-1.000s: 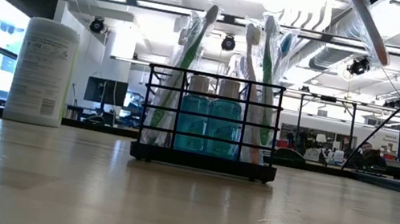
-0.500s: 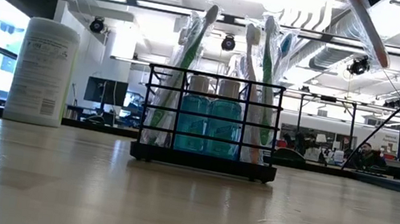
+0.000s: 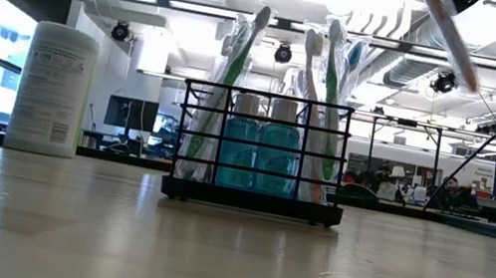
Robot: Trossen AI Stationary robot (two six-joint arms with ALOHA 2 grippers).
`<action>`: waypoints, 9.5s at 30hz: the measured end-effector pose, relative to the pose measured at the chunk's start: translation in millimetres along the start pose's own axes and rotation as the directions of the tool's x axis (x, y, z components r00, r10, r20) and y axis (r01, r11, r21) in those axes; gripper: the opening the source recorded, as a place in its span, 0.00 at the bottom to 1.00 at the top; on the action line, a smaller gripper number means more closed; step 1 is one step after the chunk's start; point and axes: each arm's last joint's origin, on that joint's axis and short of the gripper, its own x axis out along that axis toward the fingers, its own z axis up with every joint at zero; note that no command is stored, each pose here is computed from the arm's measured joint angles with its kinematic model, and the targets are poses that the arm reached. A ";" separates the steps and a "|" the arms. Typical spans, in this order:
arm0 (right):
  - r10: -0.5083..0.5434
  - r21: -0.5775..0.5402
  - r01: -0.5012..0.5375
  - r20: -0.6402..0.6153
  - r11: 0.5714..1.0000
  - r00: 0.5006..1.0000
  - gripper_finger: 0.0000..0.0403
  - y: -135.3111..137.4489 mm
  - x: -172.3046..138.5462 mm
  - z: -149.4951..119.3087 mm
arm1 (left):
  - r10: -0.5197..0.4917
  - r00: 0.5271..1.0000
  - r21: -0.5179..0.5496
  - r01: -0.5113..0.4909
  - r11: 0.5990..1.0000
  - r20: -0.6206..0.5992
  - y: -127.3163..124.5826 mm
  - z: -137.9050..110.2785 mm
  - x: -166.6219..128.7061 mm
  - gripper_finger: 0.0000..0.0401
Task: Pick & Place toothbrushing station
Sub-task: Put the orange toothbrush into the black wire organizer, then put the violet toothbrush into the black wire organizer
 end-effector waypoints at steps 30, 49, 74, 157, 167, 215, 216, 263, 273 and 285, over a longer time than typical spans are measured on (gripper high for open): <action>-0.362 -0.054 0.361 -0.010 0.931 0.932 0.64 17.5 -37.0 5.9 | 0.028 0.998 0.031 -0.027 0.999 -0.057 -3.4 0.8 -3.5 0.04; -0.401 -0.222 0.383 -0.043 0.897 0.915 0.58 8.2 -64.0 11.7 | 0.307 0.932 -0.111 -0.331 0.937 -0.194 -41.2 67.4 -64.0 0.04; -0.427 -0.336 0.359 -0.157 0.871 0.890 0.57 -33.5 -25.0 -2.3 | 0.348 0.807 -0.251 -0.505 0.826 -0.478 -16.3 119.8 -92.1 0.04; -0.079 0.159 0.186 -0.516 0.969 0.853 0.57 -46.2 -21.6 -34.9 | 0.125 0.655 -0.314 -0.511 0.800 -0.746 24.5 3.8 -61.5 0.62; -0.062 0.194 0.196 -0.541 0.961 0.838 0.57 -35.3 -22.8 -43.1 | 0.118 0.588 -0.287 -0.548 0.786 -0.800 35.9 41.5 -63.4 0.65; 0.107 0.513 0.149 -0.436 0.846 0.894 0.57 22.8 -12.9 -66.0 | 0.063 0.125 -0.003 -0.468 0.884 -0.990 320.5 20.1 -120.5 0.65; 0.109 0.521 0.148 -0.431 0.841 0.896 0.57 23.0 -12.6 -65.5 | 0.044 0.101 -0.002 -0.419 0.908 -0.994 322.3 15.3 -122.2 0.65; 0.101 0.619 0.195 -0.410 0.761 0.906 0.57 22.3 -10.7 -63.4 | -0.381 0.214 -0.393 -0.014 0.919 -0.899 362.9 -117.7 -110.0 0.65; 0.102 0.605 0.188 -0.412 0.773 0.906 0.57 22.6 -10.7 -63.9 | -0.344 0.200 -0.328 0.110 0.938 -0.917 348.5 -142.3 -96.7 0.65; 0.104 0.610 0.187 -0.409 0.770 0.907 0.57 22.7 -10.4 -63.6 | -0.255 0.194 -0.247 0.066 0.967 -0.947 332.6 -160.0 -81.3 0.65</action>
